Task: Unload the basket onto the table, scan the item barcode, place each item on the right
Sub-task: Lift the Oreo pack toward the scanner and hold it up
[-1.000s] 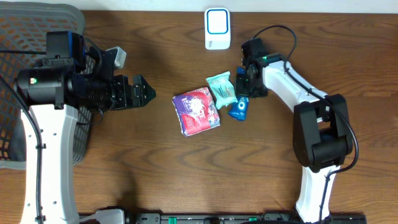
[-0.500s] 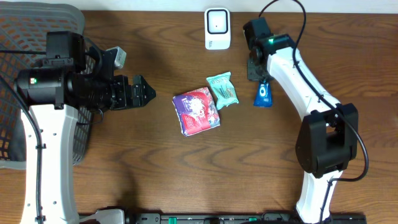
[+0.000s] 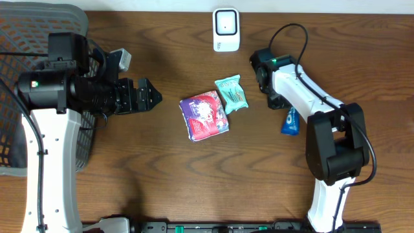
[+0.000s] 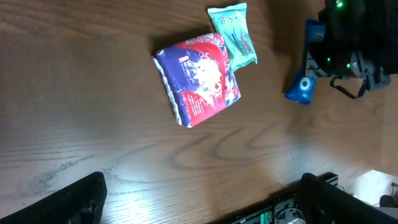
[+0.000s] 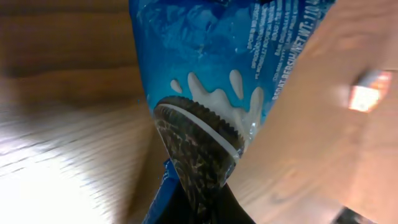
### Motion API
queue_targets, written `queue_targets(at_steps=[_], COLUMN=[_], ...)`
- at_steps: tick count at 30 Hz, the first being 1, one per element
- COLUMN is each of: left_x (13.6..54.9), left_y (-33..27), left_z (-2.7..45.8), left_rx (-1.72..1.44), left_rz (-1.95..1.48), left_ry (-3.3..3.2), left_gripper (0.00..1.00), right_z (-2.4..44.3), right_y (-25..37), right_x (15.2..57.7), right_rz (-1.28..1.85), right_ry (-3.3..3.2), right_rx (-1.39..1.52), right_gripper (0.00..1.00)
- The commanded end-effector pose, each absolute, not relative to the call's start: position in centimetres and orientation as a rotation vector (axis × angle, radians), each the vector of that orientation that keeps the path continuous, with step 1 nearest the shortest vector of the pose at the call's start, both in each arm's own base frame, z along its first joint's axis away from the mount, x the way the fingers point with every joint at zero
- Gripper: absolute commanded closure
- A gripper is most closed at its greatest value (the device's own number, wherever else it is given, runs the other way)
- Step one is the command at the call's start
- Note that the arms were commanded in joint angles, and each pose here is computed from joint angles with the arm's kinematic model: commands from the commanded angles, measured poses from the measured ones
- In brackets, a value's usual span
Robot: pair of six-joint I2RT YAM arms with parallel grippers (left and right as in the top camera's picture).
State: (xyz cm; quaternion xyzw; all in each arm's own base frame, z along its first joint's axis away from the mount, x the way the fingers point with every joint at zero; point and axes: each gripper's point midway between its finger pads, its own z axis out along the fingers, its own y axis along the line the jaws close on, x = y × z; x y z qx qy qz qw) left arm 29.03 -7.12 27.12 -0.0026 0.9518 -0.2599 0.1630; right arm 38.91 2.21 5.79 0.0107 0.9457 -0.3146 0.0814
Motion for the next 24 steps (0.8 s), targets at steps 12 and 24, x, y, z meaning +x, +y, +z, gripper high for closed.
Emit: queue_targets(at_steps=[12, 24], left_x=[29.0, 29.0], left_y=[-7.0, -7.0], left_z=[26.7, 26.7], left_rx=[0.003, 0.003], left_rz=[-0.729, -0.729], left_ry=[2.727, 2.727], left_gripper=[0.02, 0.02], right_z=[2.3, 11.2], right_y=[8.6, 12.7], right_x=[37.5, 40.6], right_rz=[-0.919, -0.882], right_ry=[2.721, 2.663], right_rx=[-0.004, -0.201], right_gripper=[0.73, 0.28])
